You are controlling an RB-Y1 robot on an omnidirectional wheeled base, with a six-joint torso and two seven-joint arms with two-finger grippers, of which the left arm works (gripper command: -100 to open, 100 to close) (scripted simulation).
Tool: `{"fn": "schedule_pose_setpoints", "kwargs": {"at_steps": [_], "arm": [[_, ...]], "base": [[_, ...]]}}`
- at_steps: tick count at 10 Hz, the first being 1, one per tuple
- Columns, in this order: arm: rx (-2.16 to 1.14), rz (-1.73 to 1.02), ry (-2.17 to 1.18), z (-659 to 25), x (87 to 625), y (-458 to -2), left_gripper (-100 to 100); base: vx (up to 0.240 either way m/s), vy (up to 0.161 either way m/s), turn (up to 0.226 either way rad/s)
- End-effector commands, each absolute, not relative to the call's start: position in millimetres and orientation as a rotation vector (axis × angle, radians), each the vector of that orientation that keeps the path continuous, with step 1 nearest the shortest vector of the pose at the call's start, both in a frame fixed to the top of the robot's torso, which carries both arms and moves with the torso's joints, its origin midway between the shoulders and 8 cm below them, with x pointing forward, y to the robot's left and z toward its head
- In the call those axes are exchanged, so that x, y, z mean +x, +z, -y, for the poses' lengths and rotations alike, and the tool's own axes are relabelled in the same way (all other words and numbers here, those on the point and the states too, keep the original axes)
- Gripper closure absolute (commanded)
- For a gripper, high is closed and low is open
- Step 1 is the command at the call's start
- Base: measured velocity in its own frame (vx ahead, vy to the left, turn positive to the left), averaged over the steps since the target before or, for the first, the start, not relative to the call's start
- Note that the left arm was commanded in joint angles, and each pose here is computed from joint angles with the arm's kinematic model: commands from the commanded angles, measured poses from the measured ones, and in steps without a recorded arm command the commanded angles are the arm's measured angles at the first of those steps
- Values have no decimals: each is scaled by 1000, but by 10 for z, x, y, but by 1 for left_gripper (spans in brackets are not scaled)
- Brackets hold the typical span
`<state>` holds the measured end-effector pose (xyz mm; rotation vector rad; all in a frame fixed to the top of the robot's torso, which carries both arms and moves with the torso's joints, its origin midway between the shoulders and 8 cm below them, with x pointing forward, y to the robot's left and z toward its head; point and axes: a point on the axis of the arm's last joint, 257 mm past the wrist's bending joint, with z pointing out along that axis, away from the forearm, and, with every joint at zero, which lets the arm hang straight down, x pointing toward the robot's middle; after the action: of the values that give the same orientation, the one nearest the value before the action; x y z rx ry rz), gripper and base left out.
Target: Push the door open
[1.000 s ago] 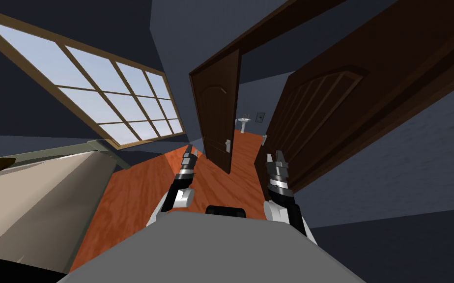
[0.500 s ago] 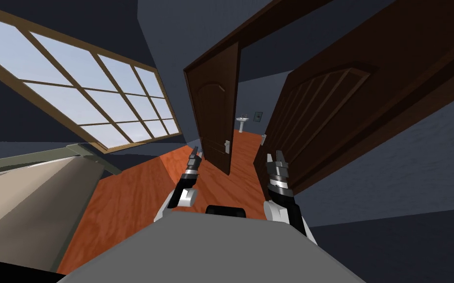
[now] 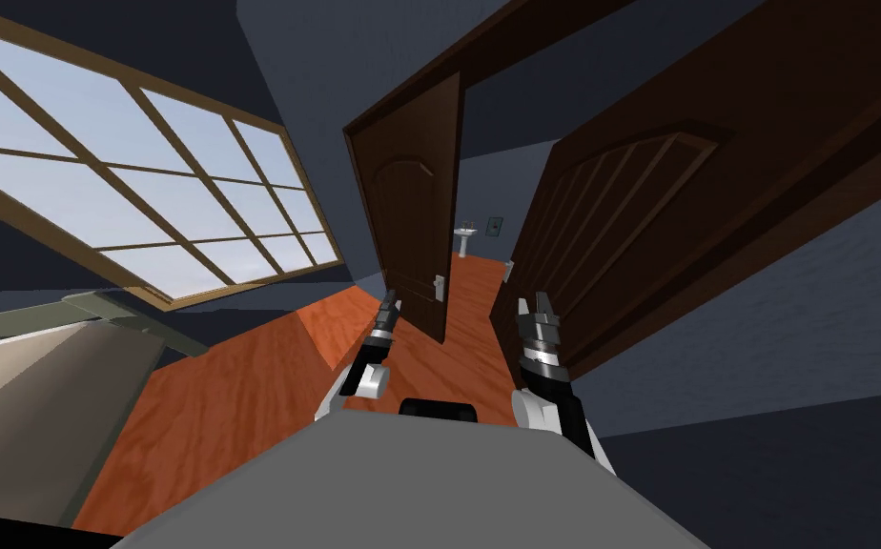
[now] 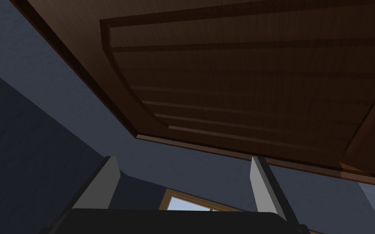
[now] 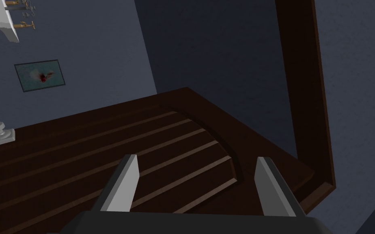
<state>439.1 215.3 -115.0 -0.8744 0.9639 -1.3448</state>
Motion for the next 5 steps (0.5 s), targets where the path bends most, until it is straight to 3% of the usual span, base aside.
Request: {"fn": "schedule_pose_setpoints", "kwargs": {"at_steps": [1, 5], "arm": [[-892, -998, -1356, -2075, 4476, -1300, -100], [-929, -1081, -1380, -1854, 4614, -1648, -100]], "base": [[80, 61, -99], [91, 76, -100]]}}
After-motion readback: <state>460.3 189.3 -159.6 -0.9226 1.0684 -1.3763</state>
